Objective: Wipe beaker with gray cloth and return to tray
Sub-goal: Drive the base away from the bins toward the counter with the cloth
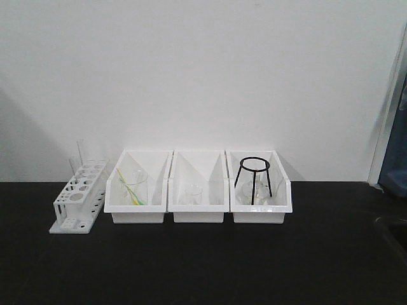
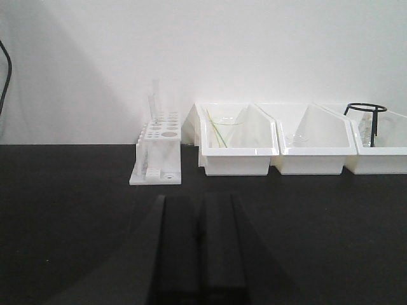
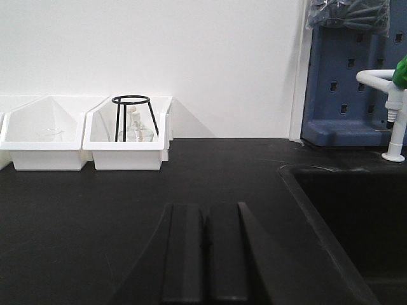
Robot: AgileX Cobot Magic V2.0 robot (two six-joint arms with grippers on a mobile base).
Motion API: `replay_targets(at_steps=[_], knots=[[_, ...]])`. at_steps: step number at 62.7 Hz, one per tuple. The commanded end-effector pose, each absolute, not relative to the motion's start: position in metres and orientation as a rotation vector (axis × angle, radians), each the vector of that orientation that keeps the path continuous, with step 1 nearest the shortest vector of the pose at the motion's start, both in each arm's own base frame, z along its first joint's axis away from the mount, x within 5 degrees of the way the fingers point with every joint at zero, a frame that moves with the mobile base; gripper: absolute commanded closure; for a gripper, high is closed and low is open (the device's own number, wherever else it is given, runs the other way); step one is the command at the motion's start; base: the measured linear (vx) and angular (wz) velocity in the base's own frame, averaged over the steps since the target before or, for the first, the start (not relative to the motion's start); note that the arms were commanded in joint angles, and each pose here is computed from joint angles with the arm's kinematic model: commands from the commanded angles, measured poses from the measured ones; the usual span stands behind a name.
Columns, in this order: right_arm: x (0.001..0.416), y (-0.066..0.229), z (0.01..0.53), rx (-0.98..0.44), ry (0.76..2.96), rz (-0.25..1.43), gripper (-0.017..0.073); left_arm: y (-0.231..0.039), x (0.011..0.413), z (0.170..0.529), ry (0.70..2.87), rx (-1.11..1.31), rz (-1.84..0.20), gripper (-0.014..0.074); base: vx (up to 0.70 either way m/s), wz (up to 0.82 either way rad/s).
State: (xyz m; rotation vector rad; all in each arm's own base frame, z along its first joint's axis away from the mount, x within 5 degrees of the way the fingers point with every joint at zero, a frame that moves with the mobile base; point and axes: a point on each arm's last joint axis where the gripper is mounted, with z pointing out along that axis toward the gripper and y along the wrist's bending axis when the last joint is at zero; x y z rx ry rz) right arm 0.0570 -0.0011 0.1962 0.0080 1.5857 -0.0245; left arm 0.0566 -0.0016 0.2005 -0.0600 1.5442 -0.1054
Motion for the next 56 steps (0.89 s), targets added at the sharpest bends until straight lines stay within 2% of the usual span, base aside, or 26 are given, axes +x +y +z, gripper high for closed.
replay_targets(at_steps=[1, 56], knots=[[0.0563, -0.0015, 0.2022, 0.008, 1.501, -0.033, 0.0571, -0.0014, 0.0555, 0.1998, 1.463, -0.072, -0.121, 0.0600, 0.00, 0.00], [0.0563, -0.0015, 0.2022, 0.008, 1.501, -0.033, 0.0571, -0.0014, 0.0555, 0.1998, 1.463, -0.072, -0.121, 0.0600, -0.01, 0.01]])
